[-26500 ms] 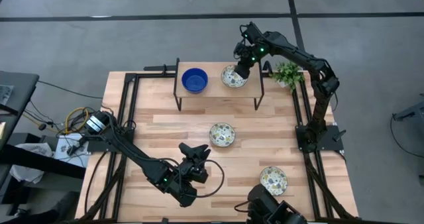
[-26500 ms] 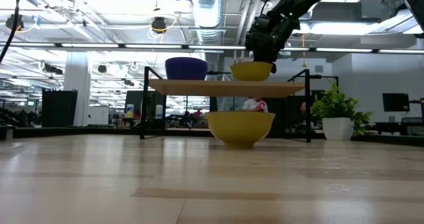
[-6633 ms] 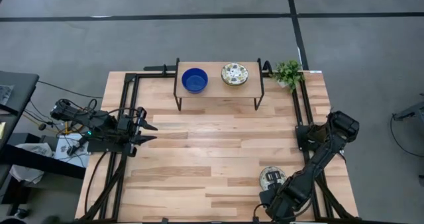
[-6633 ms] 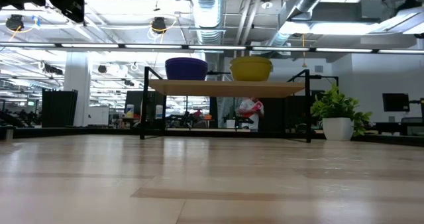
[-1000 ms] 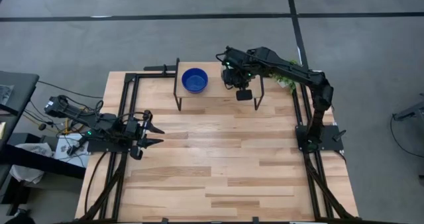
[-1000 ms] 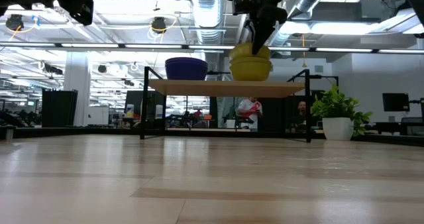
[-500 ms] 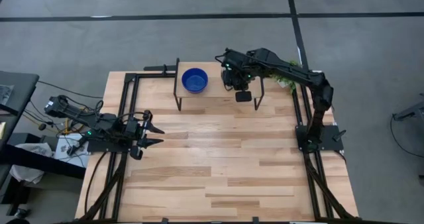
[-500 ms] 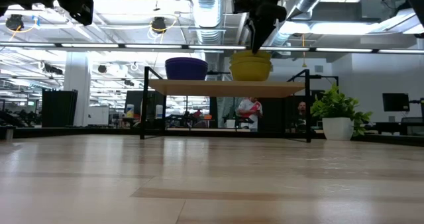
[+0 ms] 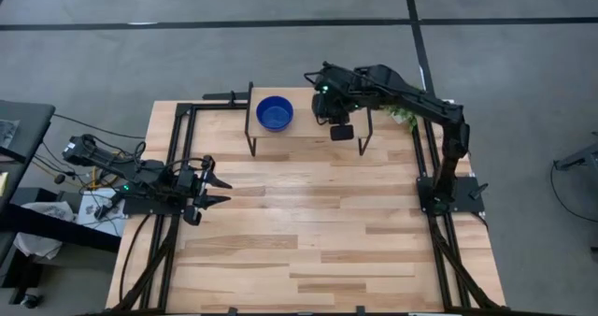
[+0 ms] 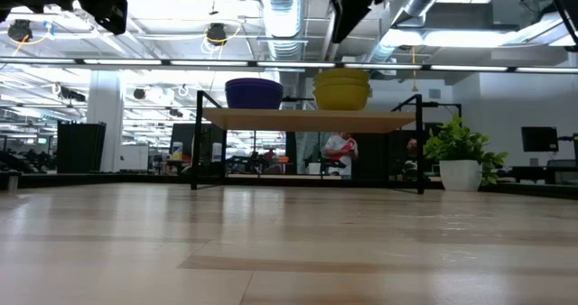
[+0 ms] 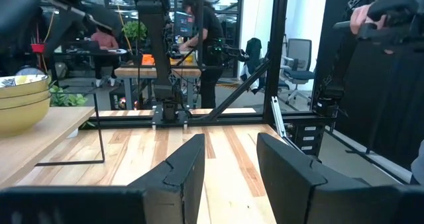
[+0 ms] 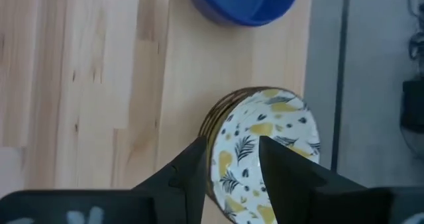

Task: Pick & Place Mini bowls
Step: Return to Home Position

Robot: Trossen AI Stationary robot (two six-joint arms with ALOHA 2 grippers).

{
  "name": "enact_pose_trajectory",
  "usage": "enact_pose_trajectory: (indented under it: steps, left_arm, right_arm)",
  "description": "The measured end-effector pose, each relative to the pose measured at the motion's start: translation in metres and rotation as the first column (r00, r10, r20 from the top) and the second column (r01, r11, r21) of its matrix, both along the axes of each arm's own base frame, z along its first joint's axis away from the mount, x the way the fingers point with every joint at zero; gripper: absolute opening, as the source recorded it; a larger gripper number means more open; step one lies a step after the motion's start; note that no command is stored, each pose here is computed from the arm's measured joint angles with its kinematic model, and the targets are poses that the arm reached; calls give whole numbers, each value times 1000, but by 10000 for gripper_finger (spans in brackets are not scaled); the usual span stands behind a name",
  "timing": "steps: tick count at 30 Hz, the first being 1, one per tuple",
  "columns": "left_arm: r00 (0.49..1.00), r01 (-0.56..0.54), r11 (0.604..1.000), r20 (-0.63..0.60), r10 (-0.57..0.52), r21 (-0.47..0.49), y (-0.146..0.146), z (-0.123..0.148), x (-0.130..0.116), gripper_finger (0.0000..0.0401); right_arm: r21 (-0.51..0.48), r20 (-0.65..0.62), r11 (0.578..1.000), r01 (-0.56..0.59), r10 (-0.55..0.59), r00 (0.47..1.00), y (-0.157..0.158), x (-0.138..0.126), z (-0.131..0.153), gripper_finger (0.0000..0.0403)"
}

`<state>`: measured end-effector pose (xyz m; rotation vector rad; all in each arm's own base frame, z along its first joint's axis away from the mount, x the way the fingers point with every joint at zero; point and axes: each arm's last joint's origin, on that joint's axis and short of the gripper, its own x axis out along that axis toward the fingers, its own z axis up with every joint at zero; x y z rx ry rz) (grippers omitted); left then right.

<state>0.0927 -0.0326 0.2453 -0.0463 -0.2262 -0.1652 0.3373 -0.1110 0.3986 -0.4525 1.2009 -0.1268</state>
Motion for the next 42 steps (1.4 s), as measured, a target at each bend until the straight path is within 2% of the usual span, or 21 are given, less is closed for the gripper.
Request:
enact_pose_trajectory:
  steps: [4, 7, 17, 42]
  left_arm:
    - [1000, 0, 1000, 0, 0, 0, 0, 0, 0, 136]
    - [1000, 0, 1000, 0, 0, 0, 0, 0, 0, 136]
    - [1000, -9, 999, 6, 8, 37, 0, 0, 0, 136]
    - [1000, -9, 999, 6, 8, 37, 0, 0, 0, 136]
  right_arm:
    - [22, 33, 998, 60, -61, 998, -7, -2, 3, 115]
    - [45, 8, 993, 108, -108, 994, -15, -5, -5, 92]
    - [78, -50, 987, 140, -136, 989, -24, -3, -28, 4]
    - [109, -40, 981, 161, -158, 987, -28, -5, -29, 1]
